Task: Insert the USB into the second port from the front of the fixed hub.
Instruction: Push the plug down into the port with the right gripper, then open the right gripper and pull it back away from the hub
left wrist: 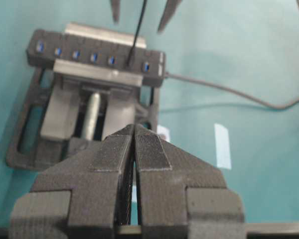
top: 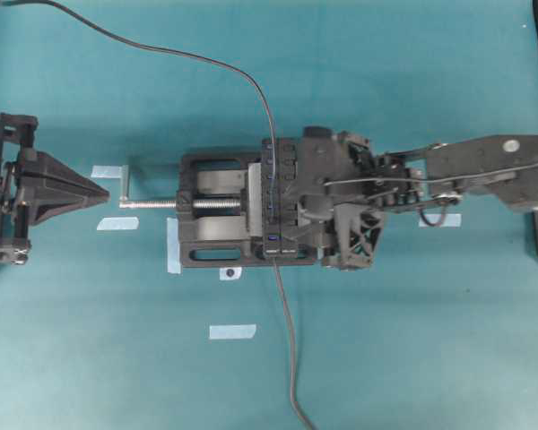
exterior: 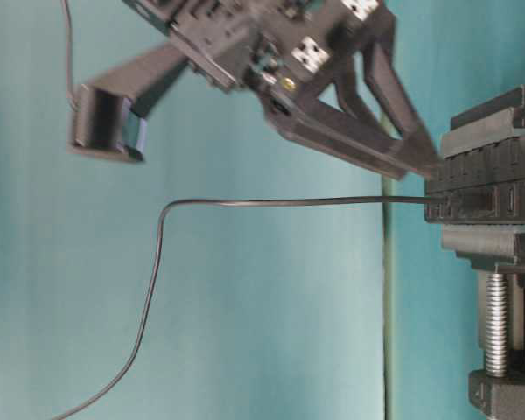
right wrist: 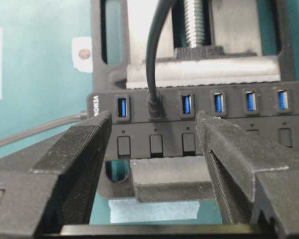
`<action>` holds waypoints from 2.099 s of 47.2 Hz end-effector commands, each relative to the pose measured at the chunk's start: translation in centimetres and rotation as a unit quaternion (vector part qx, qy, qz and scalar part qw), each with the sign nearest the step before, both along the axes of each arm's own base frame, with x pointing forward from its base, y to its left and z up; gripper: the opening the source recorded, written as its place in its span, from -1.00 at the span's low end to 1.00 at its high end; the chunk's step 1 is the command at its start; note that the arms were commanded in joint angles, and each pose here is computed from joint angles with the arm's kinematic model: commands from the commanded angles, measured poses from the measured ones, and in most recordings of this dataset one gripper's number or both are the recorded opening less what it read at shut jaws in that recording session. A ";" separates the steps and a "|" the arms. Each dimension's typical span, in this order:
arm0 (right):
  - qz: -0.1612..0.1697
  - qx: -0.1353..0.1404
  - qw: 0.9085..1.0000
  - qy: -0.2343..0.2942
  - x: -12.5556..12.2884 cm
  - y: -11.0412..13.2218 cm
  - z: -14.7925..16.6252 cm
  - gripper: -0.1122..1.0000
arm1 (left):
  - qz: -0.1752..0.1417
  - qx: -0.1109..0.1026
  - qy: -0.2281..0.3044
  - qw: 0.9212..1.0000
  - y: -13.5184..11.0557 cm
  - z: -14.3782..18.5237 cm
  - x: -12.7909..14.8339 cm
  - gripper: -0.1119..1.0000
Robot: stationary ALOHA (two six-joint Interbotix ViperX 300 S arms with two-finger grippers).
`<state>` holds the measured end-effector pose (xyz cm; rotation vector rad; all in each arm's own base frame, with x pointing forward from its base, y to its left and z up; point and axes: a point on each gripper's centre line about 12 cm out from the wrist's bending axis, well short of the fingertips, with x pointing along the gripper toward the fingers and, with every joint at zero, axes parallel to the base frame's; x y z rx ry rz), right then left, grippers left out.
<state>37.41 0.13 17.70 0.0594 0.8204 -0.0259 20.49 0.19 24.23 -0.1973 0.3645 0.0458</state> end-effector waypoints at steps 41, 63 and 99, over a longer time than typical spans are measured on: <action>-0.011 0.008 0.998 -0.065 -2.3 -0.3 3.6 0.60 | -0.001 0.000 -0.008 1.000 0.0 0.5 0.2 -0.79; -0.012 0.009 0.996 -0.084 -3.9 -0.3 4.8 0.60 | -0.001 0.000 -0.009 1.000 0.0 0.5 0.2 -0.79; -0.011 0.009 0.993 -0.120 -5.2 -0.3 5.7 0.60 | 0.000 -0.001 -0.008 1.000 0.0 0.4 0.2 -0.79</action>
